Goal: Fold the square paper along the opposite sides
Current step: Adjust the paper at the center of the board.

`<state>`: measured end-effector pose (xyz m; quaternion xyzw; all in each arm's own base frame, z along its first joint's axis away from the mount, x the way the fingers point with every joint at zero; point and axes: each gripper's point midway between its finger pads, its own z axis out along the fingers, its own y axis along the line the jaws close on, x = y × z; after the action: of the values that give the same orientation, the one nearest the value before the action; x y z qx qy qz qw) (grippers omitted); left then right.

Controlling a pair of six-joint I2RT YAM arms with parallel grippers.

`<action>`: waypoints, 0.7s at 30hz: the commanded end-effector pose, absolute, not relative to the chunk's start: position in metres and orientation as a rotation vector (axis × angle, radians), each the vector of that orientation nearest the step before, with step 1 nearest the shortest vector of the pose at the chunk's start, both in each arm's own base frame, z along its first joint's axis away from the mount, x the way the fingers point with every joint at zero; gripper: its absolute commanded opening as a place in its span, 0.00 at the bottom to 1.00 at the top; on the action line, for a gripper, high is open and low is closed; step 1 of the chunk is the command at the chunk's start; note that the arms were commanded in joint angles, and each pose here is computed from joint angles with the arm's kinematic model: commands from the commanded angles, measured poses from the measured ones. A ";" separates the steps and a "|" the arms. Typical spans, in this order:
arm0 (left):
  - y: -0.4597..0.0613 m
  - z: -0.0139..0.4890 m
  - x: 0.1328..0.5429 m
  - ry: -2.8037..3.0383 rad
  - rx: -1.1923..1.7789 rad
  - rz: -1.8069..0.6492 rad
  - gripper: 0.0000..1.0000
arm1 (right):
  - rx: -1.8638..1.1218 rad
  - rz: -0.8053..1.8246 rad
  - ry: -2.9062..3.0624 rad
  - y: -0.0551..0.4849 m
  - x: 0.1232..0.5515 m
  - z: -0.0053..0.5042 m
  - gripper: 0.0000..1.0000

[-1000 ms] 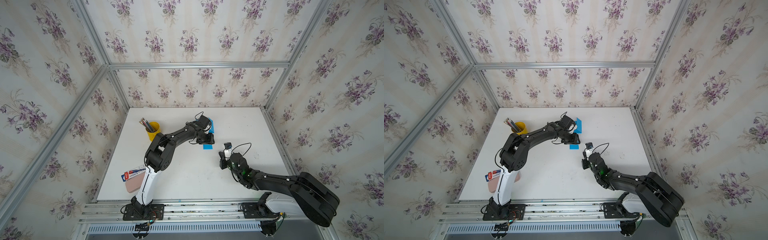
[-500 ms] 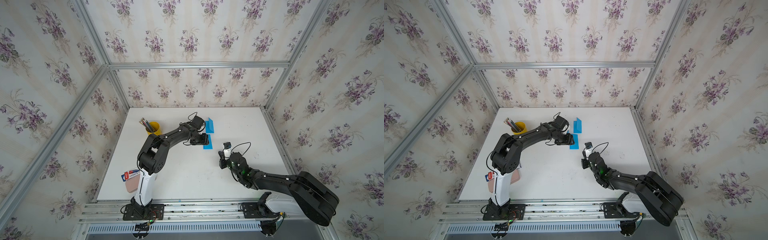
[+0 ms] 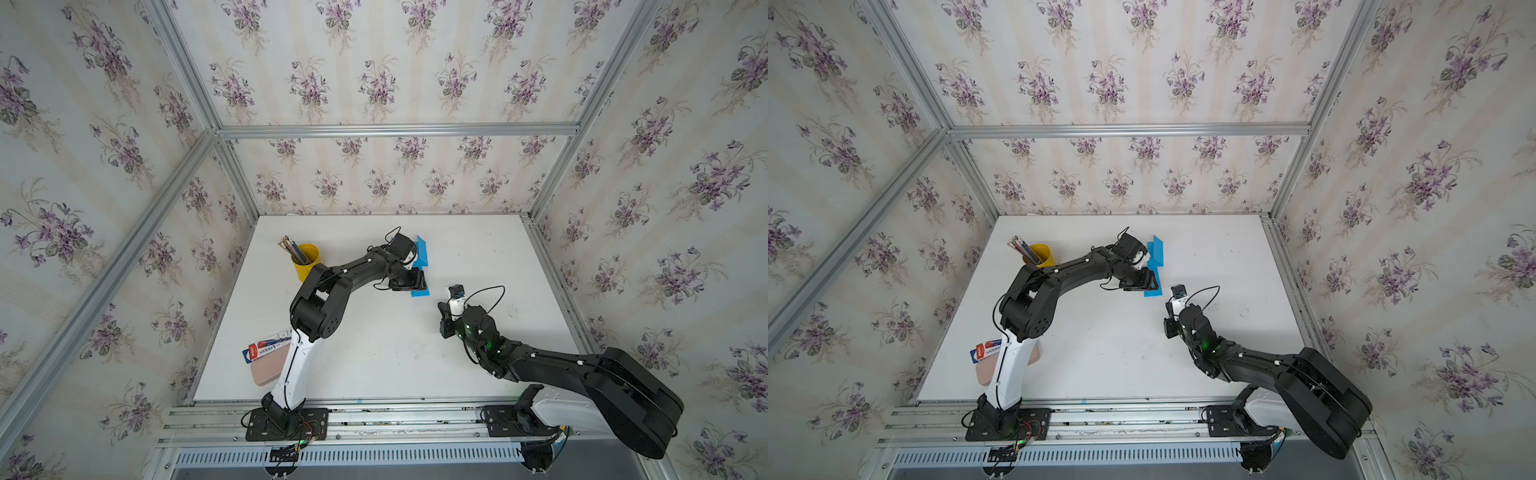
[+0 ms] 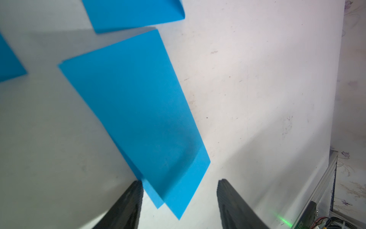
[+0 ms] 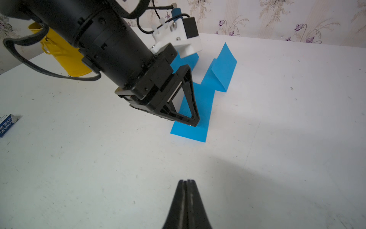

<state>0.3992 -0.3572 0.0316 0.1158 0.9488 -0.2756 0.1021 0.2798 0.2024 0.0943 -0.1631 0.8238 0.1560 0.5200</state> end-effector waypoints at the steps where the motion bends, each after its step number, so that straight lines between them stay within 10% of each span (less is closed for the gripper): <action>1: -0.355 0.022 0.392 2.843 0.360 -0.785 0.65 | -0.385 0.360 1.974 0.201 0.281 0.095 0.00; 14: -0.348 0.019 0.384 2.854 0.401 -0.734 0.63 | -0.381 0.363 1.955 0.202 0.284 0.103 0.00; 21: -0.348 0.102 0.412 2.649 0.471 -0.650 0.66 | -0.367 0.344 1.859 0.213 0.304 0.140 0.10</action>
<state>0.3985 -0.3516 0.0670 0.1448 0.9479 -0.2503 0.1337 0.2941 0.2118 0.1243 -0.1579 0.8050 0.1599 0.5491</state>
